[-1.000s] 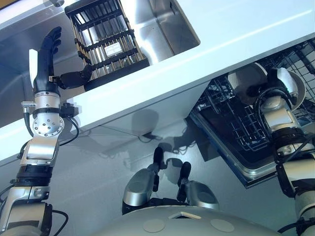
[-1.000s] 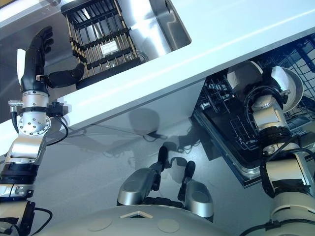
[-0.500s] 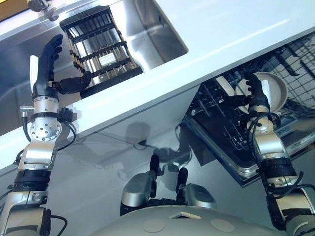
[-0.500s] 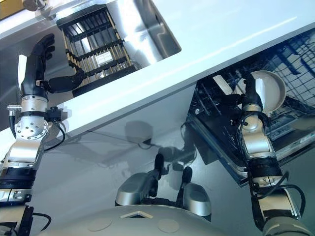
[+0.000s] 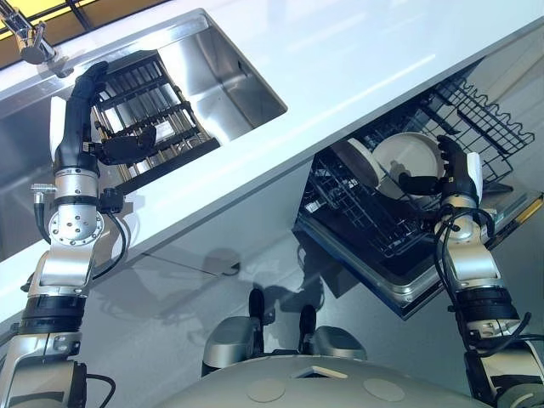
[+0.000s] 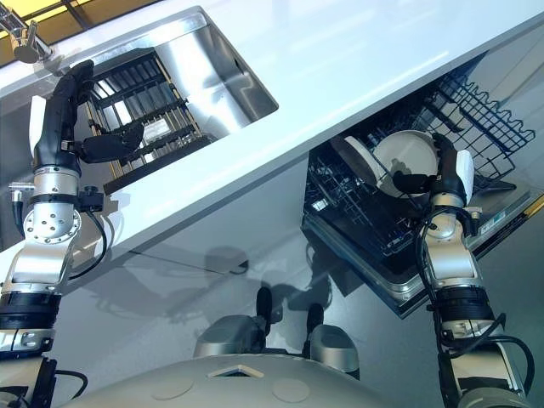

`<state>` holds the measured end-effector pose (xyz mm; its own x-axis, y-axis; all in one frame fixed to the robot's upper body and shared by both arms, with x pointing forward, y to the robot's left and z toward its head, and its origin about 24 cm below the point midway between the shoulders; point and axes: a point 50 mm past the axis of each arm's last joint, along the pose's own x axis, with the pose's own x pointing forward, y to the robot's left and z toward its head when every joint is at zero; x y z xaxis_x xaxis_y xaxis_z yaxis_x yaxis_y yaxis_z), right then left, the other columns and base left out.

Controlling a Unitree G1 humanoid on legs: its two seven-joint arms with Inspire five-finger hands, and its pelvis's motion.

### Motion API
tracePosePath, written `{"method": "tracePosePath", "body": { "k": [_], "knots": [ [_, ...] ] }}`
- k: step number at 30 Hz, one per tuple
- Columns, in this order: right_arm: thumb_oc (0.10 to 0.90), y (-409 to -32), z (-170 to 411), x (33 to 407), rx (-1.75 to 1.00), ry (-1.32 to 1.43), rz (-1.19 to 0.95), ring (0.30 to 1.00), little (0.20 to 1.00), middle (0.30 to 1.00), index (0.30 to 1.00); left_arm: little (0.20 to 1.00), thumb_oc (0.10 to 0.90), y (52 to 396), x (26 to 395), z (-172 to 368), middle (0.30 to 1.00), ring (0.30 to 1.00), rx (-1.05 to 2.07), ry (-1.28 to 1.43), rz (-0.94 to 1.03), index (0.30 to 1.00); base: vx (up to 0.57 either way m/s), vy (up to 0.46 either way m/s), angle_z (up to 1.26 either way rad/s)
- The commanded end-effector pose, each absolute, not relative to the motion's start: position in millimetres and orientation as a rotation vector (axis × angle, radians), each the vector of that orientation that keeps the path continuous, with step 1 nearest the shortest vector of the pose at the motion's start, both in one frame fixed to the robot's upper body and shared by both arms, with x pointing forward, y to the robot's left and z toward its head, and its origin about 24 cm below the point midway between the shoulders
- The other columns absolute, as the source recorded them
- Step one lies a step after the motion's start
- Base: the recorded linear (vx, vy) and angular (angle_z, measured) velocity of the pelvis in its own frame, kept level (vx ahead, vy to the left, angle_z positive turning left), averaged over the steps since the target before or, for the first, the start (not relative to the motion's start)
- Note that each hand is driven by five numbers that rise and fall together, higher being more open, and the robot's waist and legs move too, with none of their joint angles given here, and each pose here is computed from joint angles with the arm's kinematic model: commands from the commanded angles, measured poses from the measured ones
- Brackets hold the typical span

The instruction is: Pick up plates and place into dishwasher.

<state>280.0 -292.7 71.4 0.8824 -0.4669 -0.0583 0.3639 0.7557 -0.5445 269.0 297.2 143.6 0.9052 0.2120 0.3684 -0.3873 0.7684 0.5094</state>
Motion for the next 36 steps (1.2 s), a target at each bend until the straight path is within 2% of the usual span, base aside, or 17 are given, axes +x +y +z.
{"method": "tracePosePath", "body": {
  "k": [1, 8, 12, 17, 30, 36],
  "knots": [
    [0.800, -294.9, 106.5, 279.0, -0.480, -0.029, -0.469, 0.900, 0.900, 0.900, 0.900, 0.900, 0.800, 301.3, 263.1, 171.5, 0.900, 0.900, 0.670, -0.467, 0.369, 0.900, -0.03, -0.026, -0.05],
    [0.800, -306.2, 90.0, 261.7, -0.249, -0.068, -0.603, 0.900, 0.900, 0.900, 0.900, 0.900, 0.800, 311.1, 257.9, 170.9, 0.900, 0.900, 0.698, -0.471, 0.394, 0.900, -0.03, -0.018, -0.13],
    [0.800, -310.3, 67.9, 250.6, -0.005, -0.064, -0.736, 0.900, 0.900, 0.900, 0.900, 0.900, 0.800, 311.5, 257.4, 171.7, 0.900, 0.900, 0.699, -0.482, 0.400, 0.900, 0.00, -0.009, -0.04],
    [0.800, -301.6, 26.6, 236.4, 0.270, 0.022, -0.765, 0.900, 0.900, 0.900, 0.900, 0.900, 0.800, 314.8, 258.0, 174.1, 0.900, 0.900, 0.696, -0.471, 0.414, 0.900, 0.02, -0.009, -0.07],
    [0.800, -257.5, -28.4, 207.9, 0.361, 0.177, -0.626, 0.900, 0.900, 0.900, 0.900, 0.900, 0.800, 328.6, 253.5, 182.8, 0.900, 0.900, 0.699, -0.430, 0.448, 0.900, 0.02, -0.003, 0.01],
    [0.800, -249.9, -42.0, 198.7, 0.403, 0.235, -0.588, 0.900, 0.900, 0.900, 0.900, 0.900, 0.800, 328.9, 251.1, 181.4, 0.900, 0.900, 0.689, -0.420, 0.462, 0.900, 0.02, 0.012, 0.01]
  ]
}}
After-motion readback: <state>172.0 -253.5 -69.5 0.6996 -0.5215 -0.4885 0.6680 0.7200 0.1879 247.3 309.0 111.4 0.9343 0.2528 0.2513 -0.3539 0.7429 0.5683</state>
